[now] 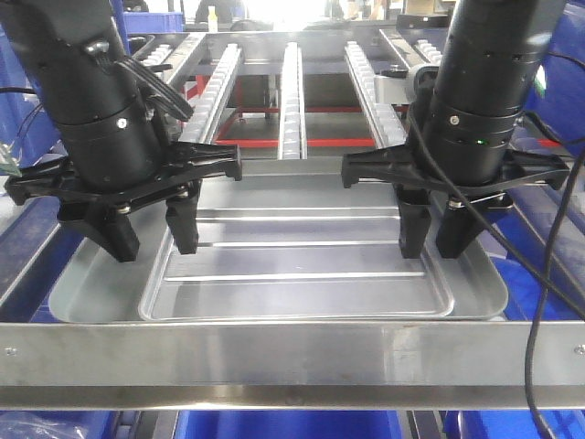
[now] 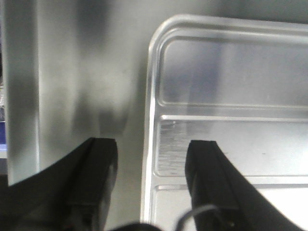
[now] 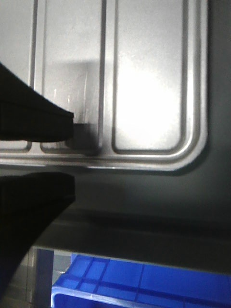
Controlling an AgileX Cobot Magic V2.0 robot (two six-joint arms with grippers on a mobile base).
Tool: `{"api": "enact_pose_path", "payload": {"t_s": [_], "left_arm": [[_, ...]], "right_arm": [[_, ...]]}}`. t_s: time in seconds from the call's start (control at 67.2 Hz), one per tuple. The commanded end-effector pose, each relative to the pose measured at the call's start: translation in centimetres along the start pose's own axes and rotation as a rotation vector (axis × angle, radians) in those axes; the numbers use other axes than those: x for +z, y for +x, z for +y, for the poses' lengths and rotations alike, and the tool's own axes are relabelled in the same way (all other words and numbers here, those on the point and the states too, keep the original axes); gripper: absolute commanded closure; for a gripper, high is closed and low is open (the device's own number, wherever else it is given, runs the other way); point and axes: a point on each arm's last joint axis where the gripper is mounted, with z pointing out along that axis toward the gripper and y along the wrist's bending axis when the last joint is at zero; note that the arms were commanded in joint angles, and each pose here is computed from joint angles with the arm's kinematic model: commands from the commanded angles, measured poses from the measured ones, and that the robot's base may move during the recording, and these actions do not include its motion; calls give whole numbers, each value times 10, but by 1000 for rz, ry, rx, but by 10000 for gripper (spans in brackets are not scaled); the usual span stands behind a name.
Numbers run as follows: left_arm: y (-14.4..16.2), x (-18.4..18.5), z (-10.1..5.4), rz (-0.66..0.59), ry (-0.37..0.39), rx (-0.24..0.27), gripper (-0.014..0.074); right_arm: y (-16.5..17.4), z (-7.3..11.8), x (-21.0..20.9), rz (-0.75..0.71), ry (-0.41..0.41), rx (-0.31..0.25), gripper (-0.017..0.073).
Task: Grab silver tray and place in blue box
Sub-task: 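Close both grippers on the tray's opposite side rims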
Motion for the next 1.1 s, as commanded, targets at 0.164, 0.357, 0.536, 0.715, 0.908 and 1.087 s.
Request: {"api": "enact_pose_path", "payload": {"t_s": [0.164,0.357,0.536,0.715,0.908,1.087], "left_arm": [[-12,-20,-8,-82,58,-7,349],[-12,-20,-8,-82,58,-7,349],[-12,-20,-8,-82,58,-7,349],[-12,-20,-8,-84,59,-7,349],[-12,-20,-8,-87,62,-7,350],[-12,-20,-8,-86,61,-7,350]], "right_arm": [[-14,2,-23,-100,-42,-3,246],[-13,1,-21,-91,-37,-3,246],[-11,1,-12,-61,-21,-5,235],[-9,0,-5,-29,-5,-5,151],[-9,1,-4,-32,-7,-5,163],[-9,1,-4,-33,-8,-5,221]]}}
